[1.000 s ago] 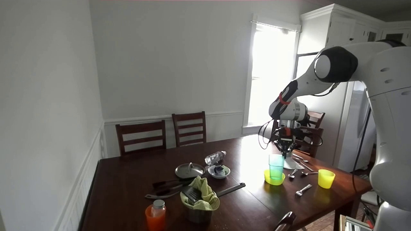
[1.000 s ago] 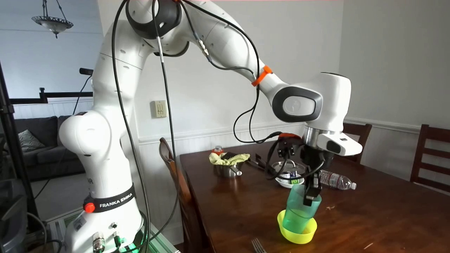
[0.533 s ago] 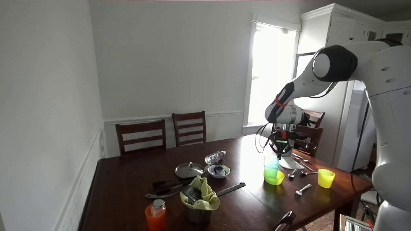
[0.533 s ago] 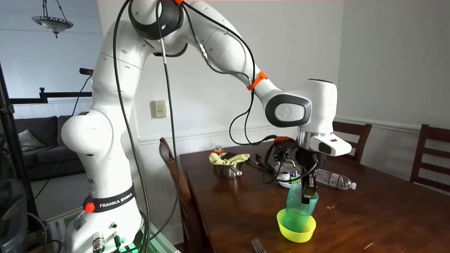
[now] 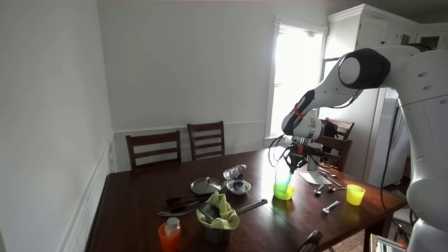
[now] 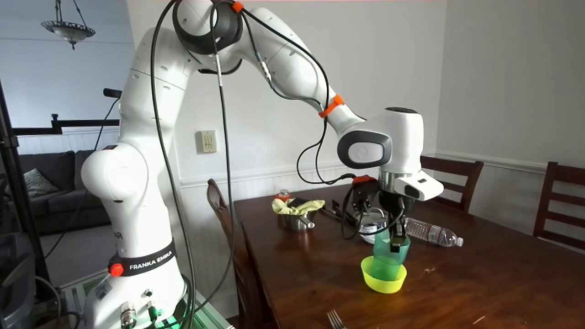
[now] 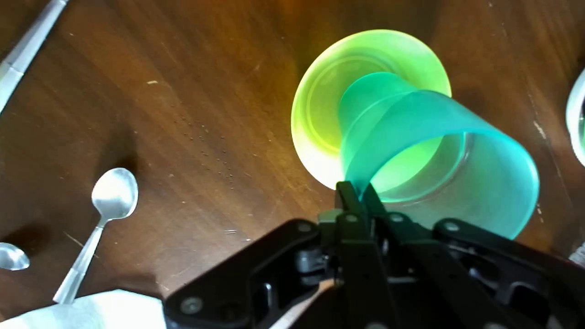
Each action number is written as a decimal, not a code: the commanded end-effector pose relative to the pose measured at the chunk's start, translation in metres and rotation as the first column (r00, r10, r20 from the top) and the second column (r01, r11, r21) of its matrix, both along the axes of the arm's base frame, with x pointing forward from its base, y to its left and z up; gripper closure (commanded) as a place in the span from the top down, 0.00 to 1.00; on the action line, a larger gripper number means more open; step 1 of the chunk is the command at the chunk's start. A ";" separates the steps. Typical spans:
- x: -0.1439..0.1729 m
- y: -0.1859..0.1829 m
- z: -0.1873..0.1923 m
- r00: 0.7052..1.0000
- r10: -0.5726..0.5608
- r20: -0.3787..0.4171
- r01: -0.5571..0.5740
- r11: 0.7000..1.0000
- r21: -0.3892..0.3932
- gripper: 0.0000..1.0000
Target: Pick up the green cup and use it to push the yellow bowl a little to the left, put the green cup in the yellow bowl, pick up the silver fork and put it in the green cup
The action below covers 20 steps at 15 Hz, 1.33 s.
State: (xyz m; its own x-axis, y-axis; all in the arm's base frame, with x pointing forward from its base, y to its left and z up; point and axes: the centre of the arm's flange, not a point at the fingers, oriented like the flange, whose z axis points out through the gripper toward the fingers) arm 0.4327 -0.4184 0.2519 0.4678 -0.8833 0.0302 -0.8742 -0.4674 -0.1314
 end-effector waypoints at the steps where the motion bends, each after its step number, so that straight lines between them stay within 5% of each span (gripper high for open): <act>1: 0.004 0.016 -0.003 0.997 0.048 0.054 -0.047 0.999 -0.015 0.01; 4: 0.006 0.021 -0.004 0.994 0.101 0.051 -0.099 0.995 -0.033 0.01; 6: 0.005 0.022 -0.001 0.990 0.124 0.060 -0.121 0.991 -0.048 0.30; 12: -0.003 0.027 0.026 0.989 0.125 0.076 -0.121 0.991 -0.058 0.69; 16: -0.015 0.022 0.061 0.999 0.005 0.043 -0.004 1.000 -0.024 0.98; 20: -0.039 0.015 0.082 0.978 -0.199 -0.066 0.200 0.980 -0.001 1.00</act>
